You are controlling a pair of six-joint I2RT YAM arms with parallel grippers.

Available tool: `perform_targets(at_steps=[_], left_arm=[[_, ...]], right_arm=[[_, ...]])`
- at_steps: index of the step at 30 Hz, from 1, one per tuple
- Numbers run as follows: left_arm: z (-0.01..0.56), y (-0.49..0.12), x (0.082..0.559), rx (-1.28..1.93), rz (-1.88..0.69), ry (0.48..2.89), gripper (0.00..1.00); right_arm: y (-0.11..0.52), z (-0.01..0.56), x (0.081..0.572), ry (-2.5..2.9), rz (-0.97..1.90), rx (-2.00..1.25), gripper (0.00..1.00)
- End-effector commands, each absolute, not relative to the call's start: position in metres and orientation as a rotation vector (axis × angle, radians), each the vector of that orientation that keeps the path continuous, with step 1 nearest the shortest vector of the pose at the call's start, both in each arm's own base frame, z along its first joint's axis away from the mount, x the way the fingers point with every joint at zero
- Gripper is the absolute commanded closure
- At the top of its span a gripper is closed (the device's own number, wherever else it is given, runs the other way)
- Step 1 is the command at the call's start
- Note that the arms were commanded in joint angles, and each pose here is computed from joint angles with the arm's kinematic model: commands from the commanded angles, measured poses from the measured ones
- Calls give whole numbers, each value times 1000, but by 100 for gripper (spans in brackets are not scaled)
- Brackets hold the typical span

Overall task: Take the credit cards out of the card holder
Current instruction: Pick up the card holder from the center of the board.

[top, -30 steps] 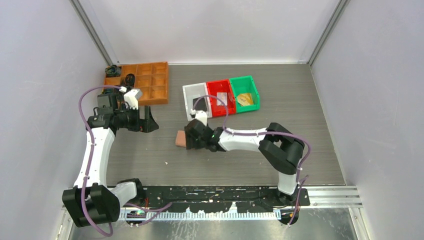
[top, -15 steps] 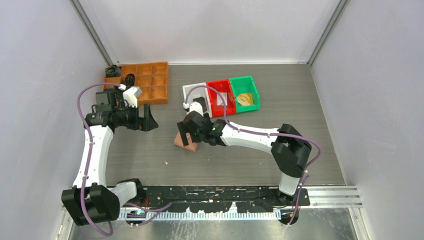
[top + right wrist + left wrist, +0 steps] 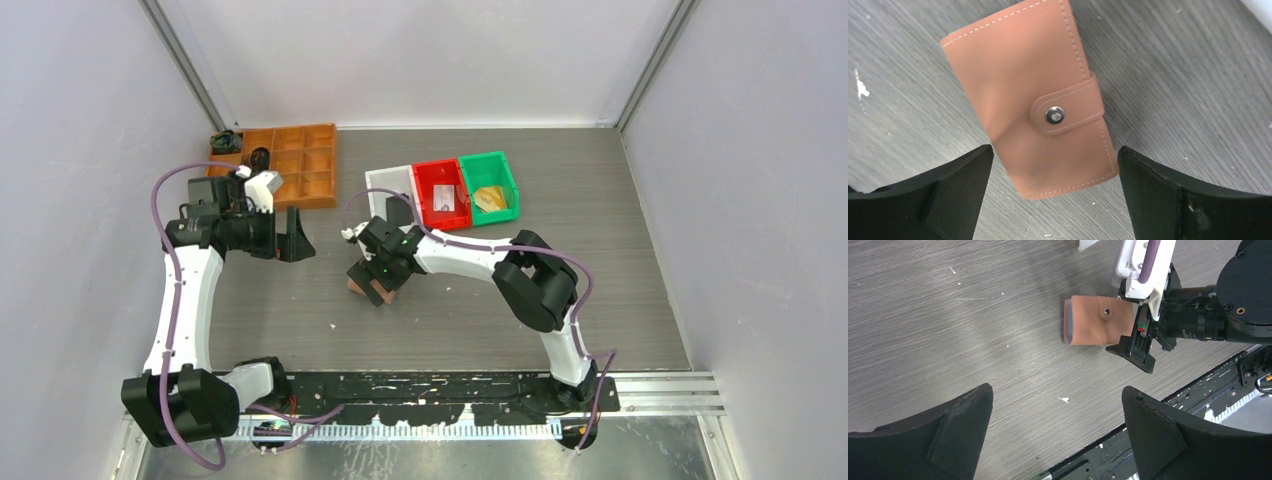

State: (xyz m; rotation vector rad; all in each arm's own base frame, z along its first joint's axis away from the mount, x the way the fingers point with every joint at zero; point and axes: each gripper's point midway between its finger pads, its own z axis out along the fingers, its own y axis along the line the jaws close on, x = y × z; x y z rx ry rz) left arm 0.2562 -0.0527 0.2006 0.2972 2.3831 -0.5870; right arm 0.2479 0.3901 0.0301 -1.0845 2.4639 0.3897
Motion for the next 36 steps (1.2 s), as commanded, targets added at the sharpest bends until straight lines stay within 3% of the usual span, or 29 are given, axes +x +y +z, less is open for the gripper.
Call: perform_targets(at_steps=[1,16,29,36], left_arm=[[219,-52,262,317,-590,2336,0],[214,-36,264,271,-533,2403,0],[227,-29,265,221,-581,2385,0],[232,-28,263,215,-588,2383,0]], right_arm=[[413,50,236,2386,559,-1204,1],[424,36,228,2306,456,-1201,1],[430,15,232,2296,301,-1240,8],[437,7,246,2312,250,-1119,26]])
